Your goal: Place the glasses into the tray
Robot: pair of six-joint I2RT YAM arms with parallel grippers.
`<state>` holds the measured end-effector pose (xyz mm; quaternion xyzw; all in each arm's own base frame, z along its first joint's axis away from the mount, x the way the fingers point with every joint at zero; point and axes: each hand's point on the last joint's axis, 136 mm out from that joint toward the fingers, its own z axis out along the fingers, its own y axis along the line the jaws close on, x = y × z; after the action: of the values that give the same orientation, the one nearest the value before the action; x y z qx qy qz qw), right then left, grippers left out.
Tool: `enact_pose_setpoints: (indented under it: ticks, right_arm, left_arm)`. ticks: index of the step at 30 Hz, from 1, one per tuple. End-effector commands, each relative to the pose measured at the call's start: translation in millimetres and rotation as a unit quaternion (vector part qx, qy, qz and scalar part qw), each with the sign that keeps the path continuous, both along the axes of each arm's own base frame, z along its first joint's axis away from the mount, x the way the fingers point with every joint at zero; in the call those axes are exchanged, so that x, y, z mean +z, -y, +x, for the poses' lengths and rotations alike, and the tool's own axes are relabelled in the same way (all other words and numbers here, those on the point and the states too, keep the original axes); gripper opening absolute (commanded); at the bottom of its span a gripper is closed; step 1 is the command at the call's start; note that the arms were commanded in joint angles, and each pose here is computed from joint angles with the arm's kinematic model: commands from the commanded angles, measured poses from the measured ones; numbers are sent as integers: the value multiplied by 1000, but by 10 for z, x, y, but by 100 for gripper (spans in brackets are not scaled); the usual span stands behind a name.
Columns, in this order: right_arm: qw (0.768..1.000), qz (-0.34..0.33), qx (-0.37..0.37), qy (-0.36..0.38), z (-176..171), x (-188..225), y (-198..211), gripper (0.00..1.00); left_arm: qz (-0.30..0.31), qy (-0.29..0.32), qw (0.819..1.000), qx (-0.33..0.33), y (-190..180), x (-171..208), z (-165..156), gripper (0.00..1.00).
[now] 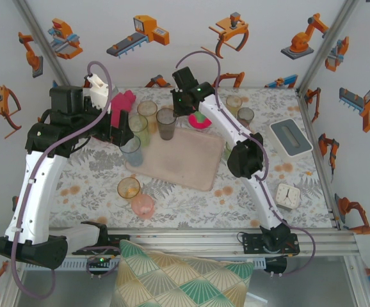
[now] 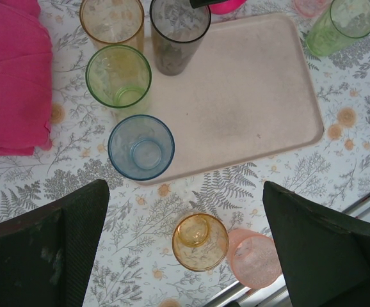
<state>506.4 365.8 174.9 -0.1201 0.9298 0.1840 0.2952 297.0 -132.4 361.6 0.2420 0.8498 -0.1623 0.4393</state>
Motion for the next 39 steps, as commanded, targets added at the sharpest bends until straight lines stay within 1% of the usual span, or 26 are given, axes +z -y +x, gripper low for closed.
enact_pose_setpoints:
  ticks: [1, 9, 17, 37, 39]
  right_arm:
    - [999, 17, 1, 51, 2, 501, 0, 17]
    - [998, 17, -2, 59, 30, 545, 1, 17]
    - [998, 9, -9, 56, 57, 472, 26, 18]
    - [999, 13, -18, 42, 128, 322, 49, 21]
    - [999, 13, -19, 41, 133, 310, 61, 23]
  left_arm:
    - [-17, 17, 1000, 0, 6, 156, -14, 97]
    - [-19, 16, 1000, 1, -2, 155, -18, 97]
    - [-21, 16, 1000, 1, 1, 158, -13, 97]
    - [-22, 13, 1000, 2, -1, 145, 2, 97]
    - [-23, 13, 1000, 2, -4, 147, 3, 97]
